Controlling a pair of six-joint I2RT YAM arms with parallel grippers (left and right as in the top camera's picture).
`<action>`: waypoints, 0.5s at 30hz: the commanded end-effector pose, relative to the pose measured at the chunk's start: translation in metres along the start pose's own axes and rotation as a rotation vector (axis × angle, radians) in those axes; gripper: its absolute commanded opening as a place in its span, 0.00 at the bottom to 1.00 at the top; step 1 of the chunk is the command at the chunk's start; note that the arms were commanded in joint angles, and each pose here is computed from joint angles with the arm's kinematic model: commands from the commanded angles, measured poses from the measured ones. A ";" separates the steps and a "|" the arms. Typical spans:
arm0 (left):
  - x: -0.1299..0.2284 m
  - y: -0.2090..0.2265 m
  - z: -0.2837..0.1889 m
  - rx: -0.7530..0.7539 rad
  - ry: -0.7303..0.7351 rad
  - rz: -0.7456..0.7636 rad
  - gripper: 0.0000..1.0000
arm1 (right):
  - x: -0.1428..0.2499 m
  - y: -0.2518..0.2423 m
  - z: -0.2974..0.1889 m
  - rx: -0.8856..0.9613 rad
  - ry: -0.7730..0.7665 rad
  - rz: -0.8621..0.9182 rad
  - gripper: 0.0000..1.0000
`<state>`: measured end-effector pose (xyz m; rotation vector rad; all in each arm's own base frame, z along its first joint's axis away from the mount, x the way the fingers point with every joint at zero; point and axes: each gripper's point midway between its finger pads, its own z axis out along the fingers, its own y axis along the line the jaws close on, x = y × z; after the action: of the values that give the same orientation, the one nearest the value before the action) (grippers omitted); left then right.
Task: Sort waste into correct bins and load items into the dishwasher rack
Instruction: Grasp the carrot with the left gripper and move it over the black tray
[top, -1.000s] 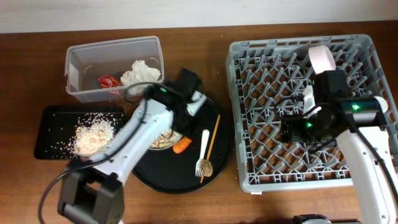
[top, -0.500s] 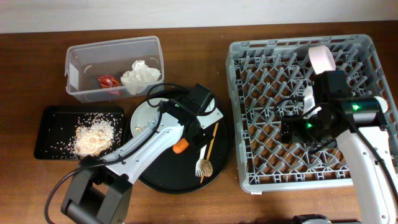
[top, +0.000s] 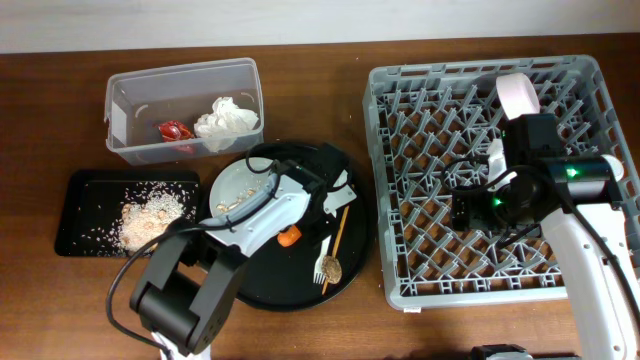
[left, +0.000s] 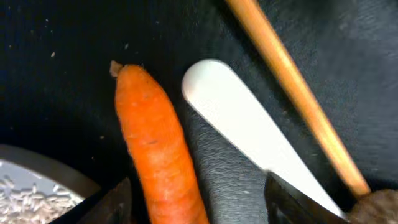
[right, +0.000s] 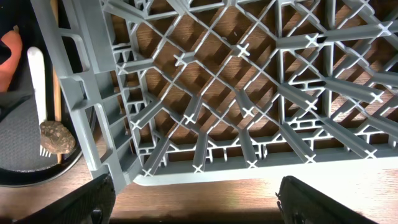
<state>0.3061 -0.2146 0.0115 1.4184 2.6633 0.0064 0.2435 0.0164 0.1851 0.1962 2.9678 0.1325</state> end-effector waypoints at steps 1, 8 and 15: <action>0.015 -0.005 0.022 0.010 0.076 0.017 0.45 | -0.002 -0.002 -0.005 0.007 -0.019 -0.001 0.88; 0.007 -0.003 0.003 0.012 0.091 0.006 0.08 | -0.002 -0.002 -0.005 0.007 -0.017 -0.001 0.88; -0.015 0.015 -0.069 -0.062 -0.011 -0.064 0.00 | -0.002 -0.002 -0.005 0.008 -0.017 -0.001 0.88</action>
<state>0.3054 -0.2141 0.0414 1.4483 2.7356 0.0557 0.2433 0.0164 0.1851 0.1969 2.9685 0.1324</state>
